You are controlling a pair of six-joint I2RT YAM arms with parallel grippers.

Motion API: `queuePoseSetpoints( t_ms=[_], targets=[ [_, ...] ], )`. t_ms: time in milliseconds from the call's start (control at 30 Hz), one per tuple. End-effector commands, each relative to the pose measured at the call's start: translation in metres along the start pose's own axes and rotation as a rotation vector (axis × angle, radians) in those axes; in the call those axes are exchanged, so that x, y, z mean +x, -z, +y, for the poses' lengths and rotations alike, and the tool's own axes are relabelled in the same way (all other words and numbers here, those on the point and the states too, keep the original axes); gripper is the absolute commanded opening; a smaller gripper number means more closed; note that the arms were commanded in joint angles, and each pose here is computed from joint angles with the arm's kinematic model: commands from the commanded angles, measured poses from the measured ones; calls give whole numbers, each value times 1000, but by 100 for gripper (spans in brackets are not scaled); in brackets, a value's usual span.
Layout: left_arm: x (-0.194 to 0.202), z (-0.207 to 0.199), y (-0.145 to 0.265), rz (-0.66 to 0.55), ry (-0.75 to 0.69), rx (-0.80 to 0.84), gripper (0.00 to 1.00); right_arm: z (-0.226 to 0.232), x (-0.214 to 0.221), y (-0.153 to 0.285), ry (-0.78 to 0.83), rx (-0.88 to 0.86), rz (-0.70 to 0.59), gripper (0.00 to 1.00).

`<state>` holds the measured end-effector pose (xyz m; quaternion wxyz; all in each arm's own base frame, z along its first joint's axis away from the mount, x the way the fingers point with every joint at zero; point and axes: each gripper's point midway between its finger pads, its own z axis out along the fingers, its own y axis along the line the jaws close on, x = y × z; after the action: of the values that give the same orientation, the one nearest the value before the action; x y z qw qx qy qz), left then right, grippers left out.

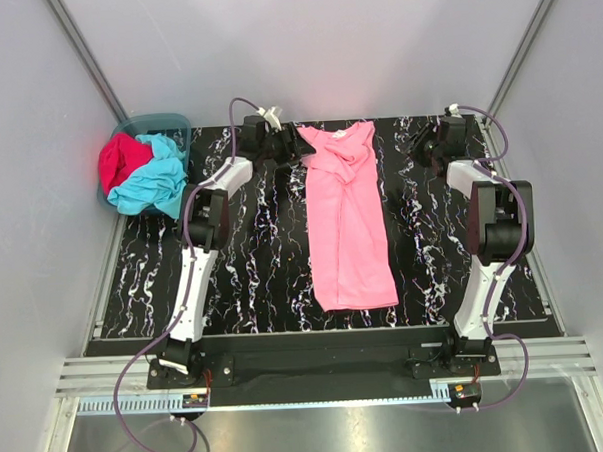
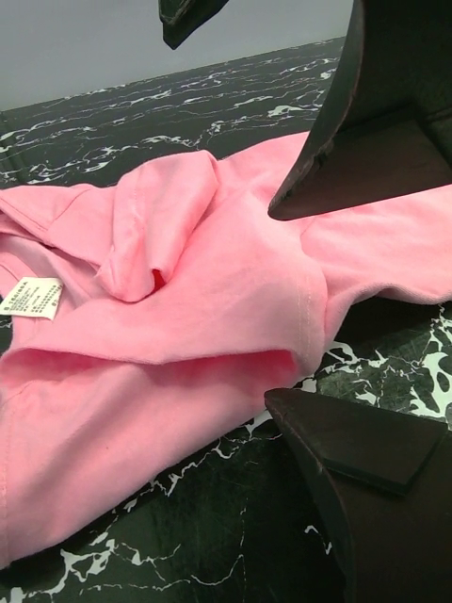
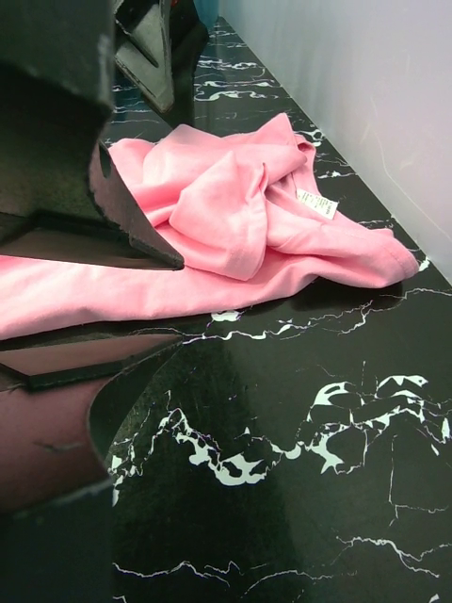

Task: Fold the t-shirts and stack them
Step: Fold the tshirt

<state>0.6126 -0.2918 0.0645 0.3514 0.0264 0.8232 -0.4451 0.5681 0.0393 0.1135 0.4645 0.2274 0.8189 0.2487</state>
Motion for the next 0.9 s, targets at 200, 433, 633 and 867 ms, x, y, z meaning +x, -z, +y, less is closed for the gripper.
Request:
queuePoseSetpoints(
  t_ms=[200, 433, 633, 867],
  targets=[
    [-21, -17, -2, -60, -50, 54, 72, 15, -22, 2, 6, -64, -56, 40],
    [-15, -22, -6, -52, -33, 69, 65, 17, -23, 4, -2, -70, -60, 39],
    [-7, -29, -10, -36, -43, 80, 37, 16, -23, 6, -9, -70, -62, 39],
    [-9, -39, -8, -41, -46, 89, 0, 15, -22, 6, -17, -70, -62, 38]
  ],
)
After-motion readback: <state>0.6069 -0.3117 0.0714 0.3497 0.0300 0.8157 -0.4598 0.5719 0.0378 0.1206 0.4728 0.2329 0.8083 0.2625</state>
